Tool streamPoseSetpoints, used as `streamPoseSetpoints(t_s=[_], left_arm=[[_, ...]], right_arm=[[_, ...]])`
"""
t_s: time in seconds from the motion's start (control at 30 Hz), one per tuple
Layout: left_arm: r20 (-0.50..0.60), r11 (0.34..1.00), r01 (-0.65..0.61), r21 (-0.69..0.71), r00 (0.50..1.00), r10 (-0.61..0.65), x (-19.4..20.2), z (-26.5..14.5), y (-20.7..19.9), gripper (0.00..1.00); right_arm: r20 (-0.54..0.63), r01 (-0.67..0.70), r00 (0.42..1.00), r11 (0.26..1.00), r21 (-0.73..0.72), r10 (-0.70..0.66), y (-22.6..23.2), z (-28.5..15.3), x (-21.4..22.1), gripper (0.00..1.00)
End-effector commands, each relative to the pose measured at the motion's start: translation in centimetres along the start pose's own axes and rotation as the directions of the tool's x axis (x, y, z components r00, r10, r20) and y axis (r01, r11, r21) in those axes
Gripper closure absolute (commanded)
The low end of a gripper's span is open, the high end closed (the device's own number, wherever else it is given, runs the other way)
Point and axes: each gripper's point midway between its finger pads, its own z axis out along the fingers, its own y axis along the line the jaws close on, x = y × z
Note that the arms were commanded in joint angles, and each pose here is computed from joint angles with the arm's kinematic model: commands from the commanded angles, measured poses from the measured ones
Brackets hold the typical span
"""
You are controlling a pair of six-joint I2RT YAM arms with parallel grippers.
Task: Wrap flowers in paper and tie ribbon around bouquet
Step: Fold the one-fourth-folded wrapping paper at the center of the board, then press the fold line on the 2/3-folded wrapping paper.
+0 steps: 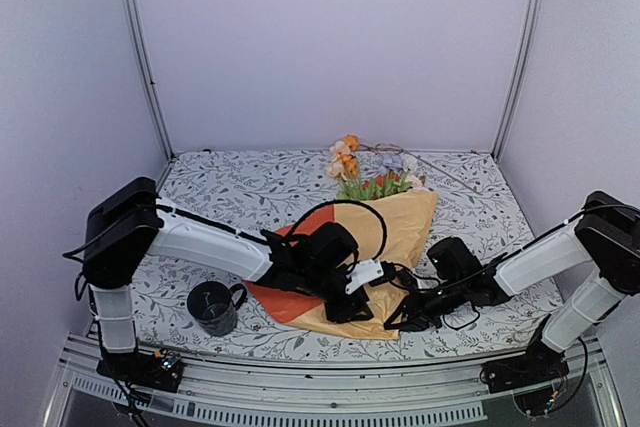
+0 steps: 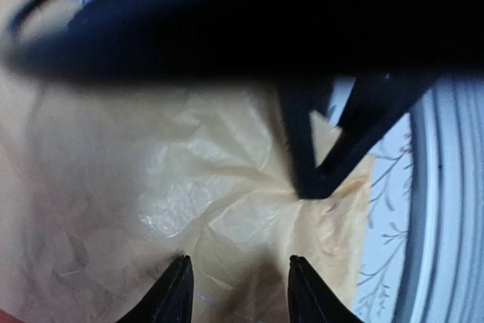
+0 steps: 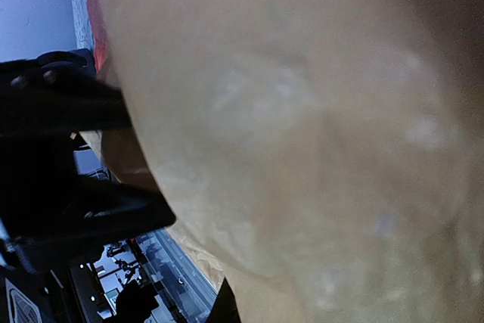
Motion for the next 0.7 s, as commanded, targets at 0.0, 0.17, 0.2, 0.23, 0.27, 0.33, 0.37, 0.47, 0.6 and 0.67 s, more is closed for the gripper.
streamPoseSetpoints(t_s=[0.0,0.17,0.2,0.23,0.27,0.33,0.37,0.47,0.6,0.67], left_arm=[[-0.167,0.996,0.033,-0.078,0.985,-0.045,4.9,3.0,1.7,0.57],[-0.24,0.999,0.038,-0.031,0.97,-0.044,7.3,3.2,0.8,0.57],[-0.252,0.999,0.037,-0.024,0.967,-0.042,7.7,3.2,0.6,0.57],[-0.26,0.999,0.038,-0.016,0.965,-0.041,8.0,3.2,0.4,0.57],[-0.265,0.999,0.037,-0.009,0.963,-0.039,8.3,3.2,0.3,0.58],[-0.265,0.999,0.039,0.002,0.963,-0.038,8.5,3.2,0.1,0.58],[-0.262,0.999,0.043,0.006,0.964,-0.04,8.5,3.2,0.0,0.58],[-0.253,0.999,0.046,0.007,0.966,-0.043,8.2,3.2,0.0,0.58],[-0.243,0.999,0.044,-0.003,0.969,-0.044,8.0,3.1,0.1,0.58],[-0.245,0.999,0.047,-0.002,0.968,-0.046,8.3,3.0,0.0,0.58]], right_arm=[[-0.003,-0.028,1.0,0.998,0.062,0.028,-0.9,-0.3,0.5,0.96],[0.089,-0.047,0.996,0.982,0.18,0.031,-1.8,-2.8,-1.4,0.82],[0.127,-0.053,0.991,0.98,0.19,0.029,-2.0,-3.8,-2.3,0.78],[0.172,-0.072,0.984,0.977,0.2,0.038,-2.4,-5.0,-3.3,0.76],[0.218,-0.085,0.975,0.974,0.211,0.038,-2.8,-6.3,-4.5,0.75],[0.312,-0.11,0.95,0.963,0.245,0.028,-4.0,-8.8,-7.4,0.75],[0.349,-0.127,0.937,0.957,0.263,0.029,-4.9,-9.8,-8.8,0.74],[0.435,-0.166,0.9,0.945,0.284,0.027,-6.6,-12.8,-13.4,0.71],[0.495,-0.067,0.863,0.948,0.311,-0.102,-4.7,-15.9,-17.3,0.71],[0.481,0.046,0.861,0.967,0.252,-0.166,-1.9,-15.8,-17.5,0.75]])
